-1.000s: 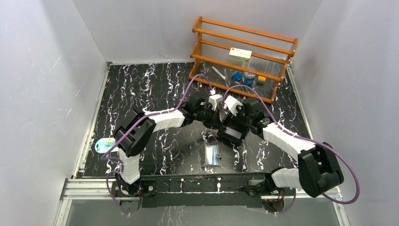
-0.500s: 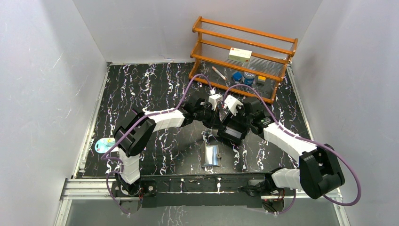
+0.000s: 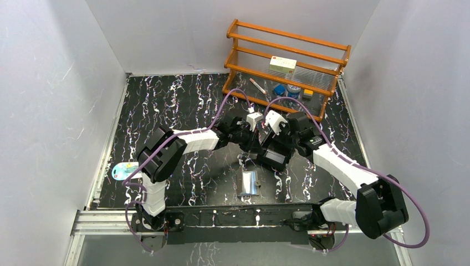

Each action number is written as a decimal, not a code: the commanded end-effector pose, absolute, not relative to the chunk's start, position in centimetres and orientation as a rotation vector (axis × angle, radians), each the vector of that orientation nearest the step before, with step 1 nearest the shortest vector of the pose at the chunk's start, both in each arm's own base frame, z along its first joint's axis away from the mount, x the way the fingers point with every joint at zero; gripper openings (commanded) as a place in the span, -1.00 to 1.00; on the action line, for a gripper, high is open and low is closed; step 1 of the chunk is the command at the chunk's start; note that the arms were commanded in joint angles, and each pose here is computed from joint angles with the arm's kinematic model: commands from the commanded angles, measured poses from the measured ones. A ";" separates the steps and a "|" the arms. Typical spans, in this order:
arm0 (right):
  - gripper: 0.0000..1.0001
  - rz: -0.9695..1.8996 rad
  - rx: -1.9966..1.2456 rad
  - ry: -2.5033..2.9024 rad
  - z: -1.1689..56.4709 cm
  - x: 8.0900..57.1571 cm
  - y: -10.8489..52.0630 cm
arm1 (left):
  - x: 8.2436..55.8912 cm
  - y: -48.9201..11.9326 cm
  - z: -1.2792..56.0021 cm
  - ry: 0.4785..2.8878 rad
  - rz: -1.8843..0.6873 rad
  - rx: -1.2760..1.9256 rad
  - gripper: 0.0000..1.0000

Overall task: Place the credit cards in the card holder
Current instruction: Pick up the credit card from the storage box, then open the card holder at the center of the board.

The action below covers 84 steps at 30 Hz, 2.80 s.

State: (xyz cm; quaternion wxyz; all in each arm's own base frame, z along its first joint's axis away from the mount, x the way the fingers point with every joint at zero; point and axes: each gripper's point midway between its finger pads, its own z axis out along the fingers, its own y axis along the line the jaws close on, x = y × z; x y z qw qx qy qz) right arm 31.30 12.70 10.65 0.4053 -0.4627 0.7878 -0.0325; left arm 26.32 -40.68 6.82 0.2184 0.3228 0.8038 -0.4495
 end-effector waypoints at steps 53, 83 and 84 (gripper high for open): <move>-1.00 0.490 0.028 2.077 22.8 25.7 13.2 | 21.0 -30.0 11.7 2.693 -0.250 0.435 0.16; -1.00 0.629 -0.018 2.107 22.6 23.1 14.5 | 16.7 -32.8 4.5 2.743 0.054 0.571 0.02; -1.00 0.666 -0.017 2.114 22.5 22.9 15.0 | 16.8 -32.8 4.9 2.736 0.043 0.559 -0.10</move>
